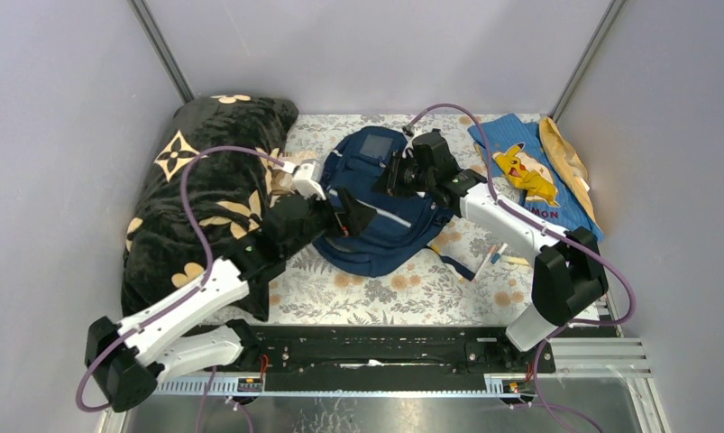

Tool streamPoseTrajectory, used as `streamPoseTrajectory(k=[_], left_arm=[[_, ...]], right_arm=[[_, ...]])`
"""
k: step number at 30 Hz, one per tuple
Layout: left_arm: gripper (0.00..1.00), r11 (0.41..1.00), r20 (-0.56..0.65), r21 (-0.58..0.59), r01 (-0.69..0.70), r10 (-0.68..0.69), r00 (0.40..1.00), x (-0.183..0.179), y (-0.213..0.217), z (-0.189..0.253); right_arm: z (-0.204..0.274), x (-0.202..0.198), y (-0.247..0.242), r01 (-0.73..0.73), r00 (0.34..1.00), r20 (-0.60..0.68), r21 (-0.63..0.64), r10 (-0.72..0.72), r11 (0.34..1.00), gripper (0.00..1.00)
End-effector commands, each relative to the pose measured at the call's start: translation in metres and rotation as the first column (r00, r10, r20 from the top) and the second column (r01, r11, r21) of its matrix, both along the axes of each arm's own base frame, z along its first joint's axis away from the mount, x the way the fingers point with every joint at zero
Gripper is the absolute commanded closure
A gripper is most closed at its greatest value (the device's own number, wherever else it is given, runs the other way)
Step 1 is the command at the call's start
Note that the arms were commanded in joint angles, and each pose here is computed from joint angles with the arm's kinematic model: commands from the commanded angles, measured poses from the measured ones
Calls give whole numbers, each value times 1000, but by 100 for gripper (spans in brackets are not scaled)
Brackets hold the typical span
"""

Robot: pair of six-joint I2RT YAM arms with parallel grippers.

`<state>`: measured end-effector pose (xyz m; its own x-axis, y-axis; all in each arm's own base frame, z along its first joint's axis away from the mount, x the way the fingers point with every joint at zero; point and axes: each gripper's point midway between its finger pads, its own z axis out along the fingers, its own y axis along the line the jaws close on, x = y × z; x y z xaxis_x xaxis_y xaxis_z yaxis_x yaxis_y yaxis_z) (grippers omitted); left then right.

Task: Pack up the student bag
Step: Place the book in the student bag, then adjust the student bag at the center of the board.

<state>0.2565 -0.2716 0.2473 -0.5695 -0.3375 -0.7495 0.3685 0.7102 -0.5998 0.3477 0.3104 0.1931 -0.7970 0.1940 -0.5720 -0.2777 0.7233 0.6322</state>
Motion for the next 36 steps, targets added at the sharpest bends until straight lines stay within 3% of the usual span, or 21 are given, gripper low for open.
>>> streamPoseTrajectory(k=[1,3,5,10,14,20,29,36], left_arm=[[1,986,36,-44,-161,162,986,21,40,13],[1,977,-63,-39,-212,209,976,36,56,-6],[1,970,-189,-41,-240,229,955,50,70,-32],[1,964,-403,7,-265,245,882,70,87,-89],[1,975,-474,34,-222,211,855,74,79,-125],[1,995,-477,-86,43,-79,875,87,14,-125],[1,984,-459,-137,114,-165,873,147,-37,-126],[1,994,-396,-71,85,-107,912,168,-32,-96]], right_arm=[[14,3,-16,26,998,64,-18,-25,1000,67],[12,1,-20,25,998,60,-45,-23,999,42],[15,4,-35,79,994,82,-98,-71,992,26],[13,19,-110,308,950,110,-158,-293,938,9],[-30,24,-173,440,893,-27,-157,-449,884,7],[-82,22,-196,471,845,-248,-75,-474,879,0],[-90,1,-211,508,824,-228,-109,-519,854,0],[-92,-8,-214,499,827,-218,-137,-518,856,0]])
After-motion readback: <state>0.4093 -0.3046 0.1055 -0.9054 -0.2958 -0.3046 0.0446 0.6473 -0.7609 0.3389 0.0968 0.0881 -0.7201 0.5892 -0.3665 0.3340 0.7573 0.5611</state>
